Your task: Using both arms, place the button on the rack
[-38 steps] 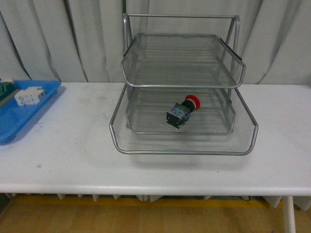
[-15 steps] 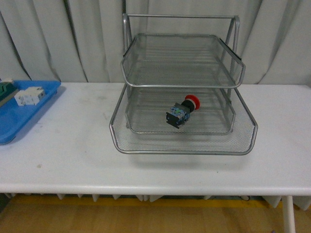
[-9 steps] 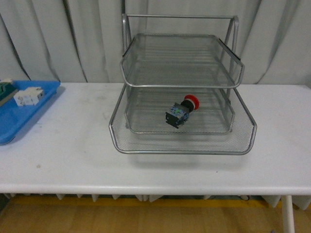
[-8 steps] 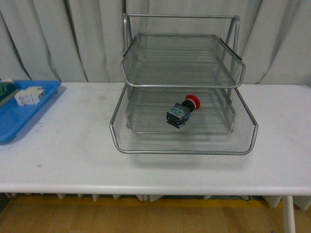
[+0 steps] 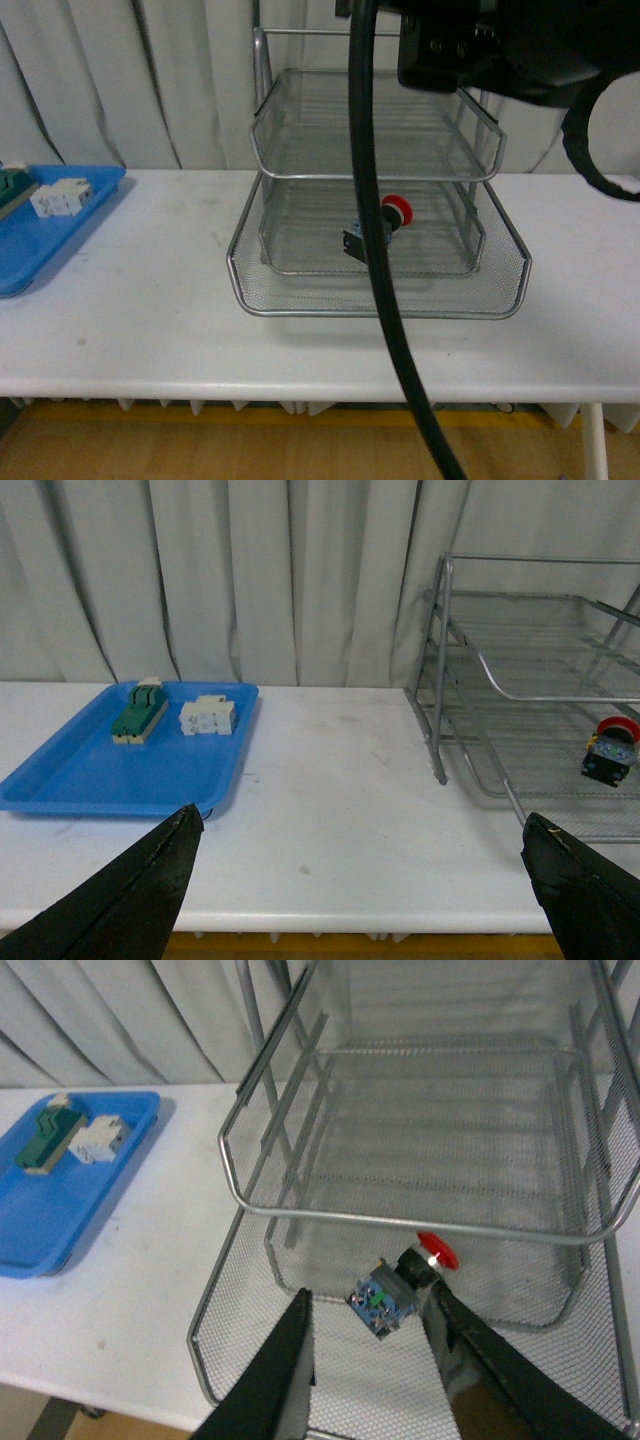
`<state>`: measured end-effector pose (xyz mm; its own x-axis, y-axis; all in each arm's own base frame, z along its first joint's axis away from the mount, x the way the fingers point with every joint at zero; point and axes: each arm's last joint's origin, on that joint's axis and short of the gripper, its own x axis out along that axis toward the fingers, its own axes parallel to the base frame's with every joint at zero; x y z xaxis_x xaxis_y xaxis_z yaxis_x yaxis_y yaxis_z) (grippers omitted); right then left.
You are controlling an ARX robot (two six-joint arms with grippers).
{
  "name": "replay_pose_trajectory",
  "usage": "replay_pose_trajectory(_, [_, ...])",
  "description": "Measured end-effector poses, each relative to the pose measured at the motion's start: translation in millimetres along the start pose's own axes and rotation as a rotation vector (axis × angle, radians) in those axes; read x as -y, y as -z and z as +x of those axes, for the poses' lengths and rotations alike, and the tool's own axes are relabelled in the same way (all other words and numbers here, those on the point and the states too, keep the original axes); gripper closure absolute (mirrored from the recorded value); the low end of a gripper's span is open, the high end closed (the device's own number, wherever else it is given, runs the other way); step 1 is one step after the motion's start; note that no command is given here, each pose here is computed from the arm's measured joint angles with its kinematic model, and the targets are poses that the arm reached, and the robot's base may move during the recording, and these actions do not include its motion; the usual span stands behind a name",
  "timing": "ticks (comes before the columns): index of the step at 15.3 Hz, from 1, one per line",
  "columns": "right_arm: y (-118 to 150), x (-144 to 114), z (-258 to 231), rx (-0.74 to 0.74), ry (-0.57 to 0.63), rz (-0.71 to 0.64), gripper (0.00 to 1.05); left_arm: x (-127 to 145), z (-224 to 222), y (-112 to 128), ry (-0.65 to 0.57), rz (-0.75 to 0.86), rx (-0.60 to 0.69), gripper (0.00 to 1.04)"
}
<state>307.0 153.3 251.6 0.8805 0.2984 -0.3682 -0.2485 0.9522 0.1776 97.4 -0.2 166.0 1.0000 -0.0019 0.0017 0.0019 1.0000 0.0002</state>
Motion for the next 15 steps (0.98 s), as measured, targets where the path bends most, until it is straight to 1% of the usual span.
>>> replay_pose_trajectory(2, [6.0,-0.2,-0.1,-0.031,-0.002,0.002,0.76,0.0,0.0,0.0,0.0,0.0,0.0,0.07])
replay_pose_trajectory(3, [7.3,0.2,0.0,-0.035,-0.002,0.003,0.78,0.0,0.0,0.0,0.0,0.0,0.0,0.07])
replay_pose_trajectory(5, [12.8,1.5,0.0,-0.06,0.003,0.008,0.85,0.0,0.0,0.0,0.0,0.0,0.0,0.07])
replay_pose_trajectory(6, [17.2,2.5,-0.1,-0.076,0.005,0.012,0.91,0.0,0.0,0.0,0.0,0.0,0.0,0.07])
replay_pose_trajectory(7, [25.6,4.6,-0.3,-0.106,0.006,0.016,1.02,0.0,0.0,0.0,0.0,0.0,0.0,0.07])
replay_pose_trajectory(11, [54.1,16.1,-1.9,-0.198,0.016,0.02,1.03,0.0,0.0,0.0,0.0,0.0,0.0,0.07])
replay_pose_trajectory(15, [100.6,34.7,4.2,-0.344,0.066,0.015,1.03,0.0,0.0,0.0,0.0,0.0,0.0,0.07])
